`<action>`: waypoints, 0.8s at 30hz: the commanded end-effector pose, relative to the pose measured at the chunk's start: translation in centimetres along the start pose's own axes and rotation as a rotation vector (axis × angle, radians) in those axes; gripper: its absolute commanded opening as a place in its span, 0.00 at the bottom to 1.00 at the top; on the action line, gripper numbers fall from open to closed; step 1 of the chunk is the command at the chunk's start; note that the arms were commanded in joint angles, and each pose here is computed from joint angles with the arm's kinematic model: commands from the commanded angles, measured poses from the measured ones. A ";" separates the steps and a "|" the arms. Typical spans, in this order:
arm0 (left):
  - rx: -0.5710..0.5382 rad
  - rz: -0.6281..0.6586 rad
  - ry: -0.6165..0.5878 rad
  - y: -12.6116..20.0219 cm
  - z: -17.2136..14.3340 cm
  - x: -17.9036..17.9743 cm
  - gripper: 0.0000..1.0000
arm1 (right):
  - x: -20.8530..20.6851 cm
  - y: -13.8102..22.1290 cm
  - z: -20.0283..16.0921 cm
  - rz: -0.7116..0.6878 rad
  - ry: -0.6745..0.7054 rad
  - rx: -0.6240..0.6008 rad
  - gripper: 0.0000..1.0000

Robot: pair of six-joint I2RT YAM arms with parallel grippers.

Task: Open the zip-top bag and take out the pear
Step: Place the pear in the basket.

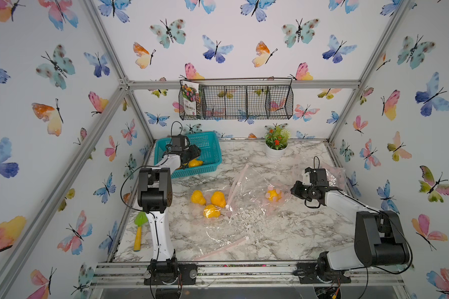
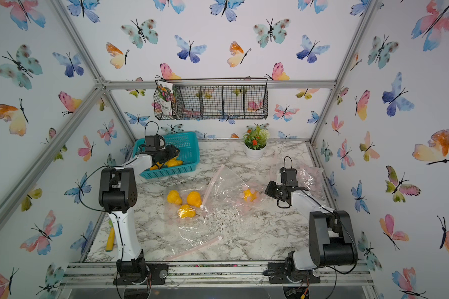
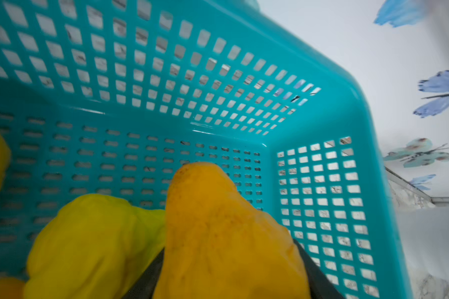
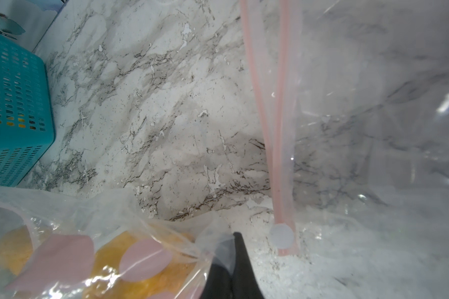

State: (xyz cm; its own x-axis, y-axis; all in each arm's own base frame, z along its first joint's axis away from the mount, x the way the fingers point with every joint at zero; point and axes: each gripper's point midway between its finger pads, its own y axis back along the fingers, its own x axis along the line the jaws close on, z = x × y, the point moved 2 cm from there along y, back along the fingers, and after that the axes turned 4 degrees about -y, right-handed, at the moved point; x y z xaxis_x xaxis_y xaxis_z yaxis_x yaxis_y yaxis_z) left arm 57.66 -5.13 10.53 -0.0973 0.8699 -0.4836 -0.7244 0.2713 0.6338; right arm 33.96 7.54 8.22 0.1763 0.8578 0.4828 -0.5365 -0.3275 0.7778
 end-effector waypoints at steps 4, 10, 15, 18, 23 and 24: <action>-0.038 -0.016 0.004 0.3 1.5 -0.8 0.77 | 0.4 0.0 -0.4 0.033 -0.006 0.022 0.03; -0.063 -0.100 -0.068 4.2 2.3 -3.5 0.82 | 0.8 0.2 -0.5 0.052 0.015 0.030 0.02; -0.060 -0.257 -0.168 9.6 2.2 -7.7 0.78 | 1.1 0.0 -0.7 0.069 0.055 0.063 0.03; -0.045 -0.343 -0.224 13.2 0.5 -9.6 0.77 | 1.3 -0.2 -0.8 0.076 0.080 0.088 0.02; 0.025 -0.412 -0.330 17.8 -4.5 -11.9 0.69 | 1.5 -0.3 -0.8 0.087 0.129 0.112 0.02; 0.046 -0.432 -0.345 18.5 -5.6 -12.3 0.66 | 1.7 -0.2 -0.9 0.097 0.141 0.119 0.02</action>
State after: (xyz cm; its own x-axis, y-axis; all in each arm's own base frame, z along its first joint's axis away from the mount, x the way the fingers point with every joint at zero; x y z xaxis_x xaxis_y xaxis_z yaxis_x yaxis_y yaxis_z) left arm 45.92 -10.54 26.40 0.3417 0.8072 -0.4813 -0.7340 0.5490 0.3997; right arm 33.89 8.94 8.31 0.0607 0.8646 0.4988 -0.4761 -0.4141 0.7758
